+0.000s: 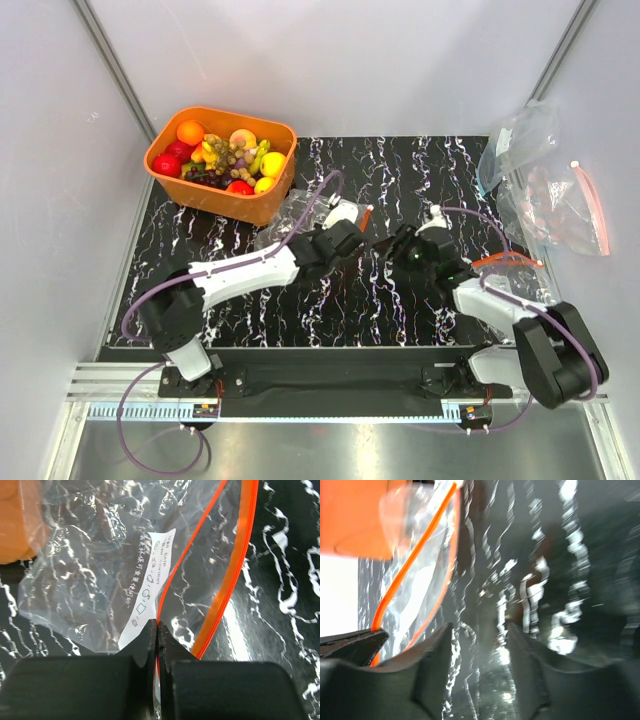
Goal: Place the food in the zip-top bag and seal the zipper
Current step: Open the zipper of the food storage bag at the center of the board.
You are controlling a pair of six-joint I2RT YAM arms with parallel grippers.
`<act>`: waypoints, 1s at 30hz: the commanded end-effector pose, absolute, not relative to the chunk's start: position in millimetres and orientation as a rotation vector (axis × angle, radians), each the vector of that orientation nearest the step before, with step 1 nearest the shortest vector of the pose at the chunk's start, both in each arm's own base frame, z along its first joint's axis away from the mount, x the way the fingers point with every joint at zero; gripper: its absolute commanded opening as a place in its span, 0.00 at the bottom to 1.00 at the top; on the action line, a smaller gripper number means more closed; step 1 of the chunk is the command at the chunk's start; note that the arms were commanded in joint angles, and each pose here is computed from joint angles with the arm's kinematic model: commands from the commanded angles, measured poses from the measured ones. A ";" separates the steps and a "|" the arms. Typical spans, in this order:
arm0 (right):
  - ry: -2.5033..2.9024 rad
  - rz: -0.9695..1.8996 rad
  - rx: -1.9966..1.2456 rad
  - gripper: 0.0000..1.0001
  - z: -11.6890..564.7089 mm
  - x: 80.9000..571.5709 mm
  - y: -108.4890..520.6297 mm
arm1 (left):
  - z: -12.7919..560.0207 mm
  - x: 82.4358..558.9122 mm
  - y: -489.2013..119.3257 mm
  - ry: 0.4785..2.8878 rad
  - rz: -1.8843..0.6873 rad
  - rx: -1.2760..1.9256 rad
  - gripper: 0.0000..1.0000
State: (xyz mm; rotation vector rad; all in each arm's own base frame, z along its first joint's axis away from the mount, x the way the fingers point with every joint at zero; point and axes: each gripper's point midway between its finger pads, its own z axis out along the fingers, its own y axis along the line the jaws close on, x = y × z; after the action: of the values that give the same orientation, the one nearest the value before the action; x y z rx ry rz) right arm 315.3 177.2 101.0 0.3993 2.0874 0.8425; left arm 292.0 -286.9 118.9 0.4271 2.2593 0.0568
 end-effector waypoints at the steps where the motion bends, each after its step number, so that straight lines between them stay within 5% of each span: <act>1: 2.010 1.003 0.412 0.61 124.1 322.9 213.7 | 132.6 292.8 -301.5 2.201 -0.080 0.405 0.00; 30: 2.128 0.909 0.580 0.57 89.9 325.4 277.4 | 163.1 286.8 -271.1 2.059 -0.131 0.299 0.00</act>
State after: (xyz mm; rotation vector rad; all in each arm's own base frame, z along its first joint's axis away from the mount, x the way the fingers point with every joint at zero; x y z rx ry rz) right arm 317.9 274.2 77.0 0.5458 2.1753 0.9276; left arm 278.4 -270.4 139.8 0.3718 2.1409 -0.0944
